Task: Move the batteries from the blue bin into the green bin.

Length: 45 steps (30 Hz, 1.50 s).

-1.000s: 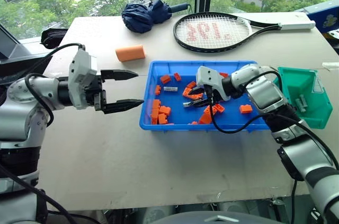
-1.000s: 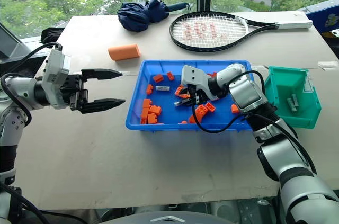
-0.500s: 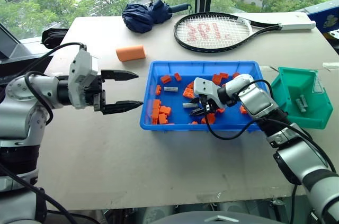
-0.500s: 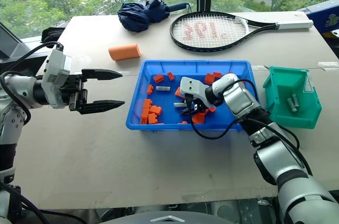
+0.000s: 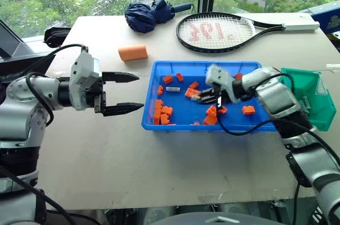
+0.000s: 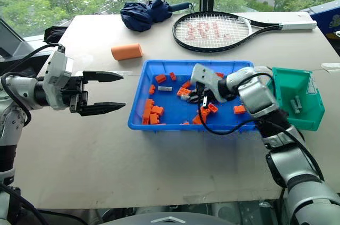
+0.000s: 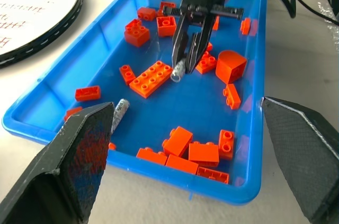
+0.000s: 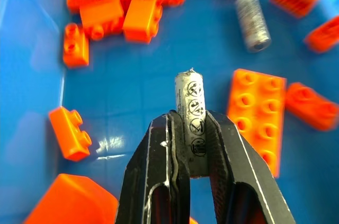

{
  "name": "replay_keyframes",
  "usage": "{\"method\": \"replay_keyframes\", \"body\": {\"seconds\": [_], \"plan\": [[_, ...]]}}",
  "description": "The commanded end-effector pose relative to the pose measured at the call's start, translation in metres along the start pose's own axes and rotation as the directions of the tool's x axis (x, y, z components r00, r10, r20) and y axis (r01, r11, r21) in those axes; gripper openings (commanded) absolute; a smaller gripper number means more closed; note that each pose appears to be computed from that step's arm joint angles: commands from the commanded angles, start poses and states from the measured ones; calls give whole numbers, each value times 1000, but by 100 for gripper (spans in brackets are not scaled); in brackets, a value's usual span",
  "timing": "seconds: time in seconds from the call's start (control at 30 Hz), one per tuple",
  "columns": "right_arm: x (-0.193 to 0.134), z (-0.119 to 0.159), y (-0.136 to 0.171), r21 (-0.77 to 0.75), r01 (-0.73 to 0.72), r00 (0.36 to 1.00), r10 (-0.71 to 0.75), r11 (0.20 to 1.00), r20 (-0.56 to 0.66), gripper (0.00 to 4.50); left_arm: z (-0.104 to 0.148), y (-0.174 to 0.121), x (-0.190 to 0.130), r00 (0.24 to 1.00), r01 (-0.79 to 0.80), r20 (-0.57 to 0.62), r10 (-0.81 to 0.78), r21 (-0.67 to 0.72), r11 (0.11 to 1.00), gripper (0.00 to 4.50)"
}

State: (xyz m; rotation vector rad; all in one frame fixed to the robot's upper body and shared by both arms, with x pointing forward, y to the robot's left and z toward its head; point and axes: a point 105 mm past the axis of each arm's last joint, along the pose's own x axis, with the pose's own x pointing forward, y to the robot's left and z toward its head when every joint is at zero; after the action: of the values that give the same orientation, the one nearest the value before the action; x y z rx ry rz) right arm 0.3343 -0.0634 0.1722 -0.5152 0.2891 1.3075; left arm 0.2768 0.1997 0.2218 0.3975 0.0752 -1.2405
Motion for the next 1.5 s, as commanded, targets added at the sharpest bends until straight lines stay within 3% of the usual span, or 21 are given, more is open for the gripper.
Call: {"method": "replay_keyframes", "body": {"seconds": [0.03,0.2,0.47,0.6,0.77,0.9,1.0,1.07,1.1,1.17,1.33,1.5], "plan": [[-53,23,4,16,132,986,-133,991,97,6,15,-3,8,998,35,50,-37,42,998,450],[-131,1,-7,89,441,896,-443,893,9,6,29,-7,33,983,115,138,-121,54,992,450],[-240,-66,-8,179,797,603,-752,577,-265,6,67,-8,80,931,234,262,-254,107,966,450],[-262,-92,-8,222,864,502,-803,452,-322,6,81,-7,91,911,270,281,-300,141,952,450],[-265,-106,-10,231,887,458,-824,400,-333,6,86,-4,97,909,276,278,-310,154,949,450],[-265,-110,-9,229,890,454,-823,395,-342,172,85,-5,97,910,278,271,-313,161,947,450],[-269,-109,-11,203,901,432,-833,383,-344,326,83,-3,95,916,267,265,-302,159,950,450],[-264,-101,-13,198,888,458,-831,414,-315,421,81,1,92,926,245,257,-277,150,958,450],[-256,-94,-15,205,871,489,-824,446,-287,441,78,4,89,934,229,247,-258,142,963,450],[-239,-79,-18,209,834,549,-804,511,-226,441,71,9,83,949,199,223,-224,130,971,450],[-159,-23,-29,183,646,746,-664,741,58,441,45,19,59,983,95,151,-105,69,993,450],[-74,2,-32,80,472,868,-478,878,132,441,25,19,32,996,9,91,-10,16,1000,450]]}}
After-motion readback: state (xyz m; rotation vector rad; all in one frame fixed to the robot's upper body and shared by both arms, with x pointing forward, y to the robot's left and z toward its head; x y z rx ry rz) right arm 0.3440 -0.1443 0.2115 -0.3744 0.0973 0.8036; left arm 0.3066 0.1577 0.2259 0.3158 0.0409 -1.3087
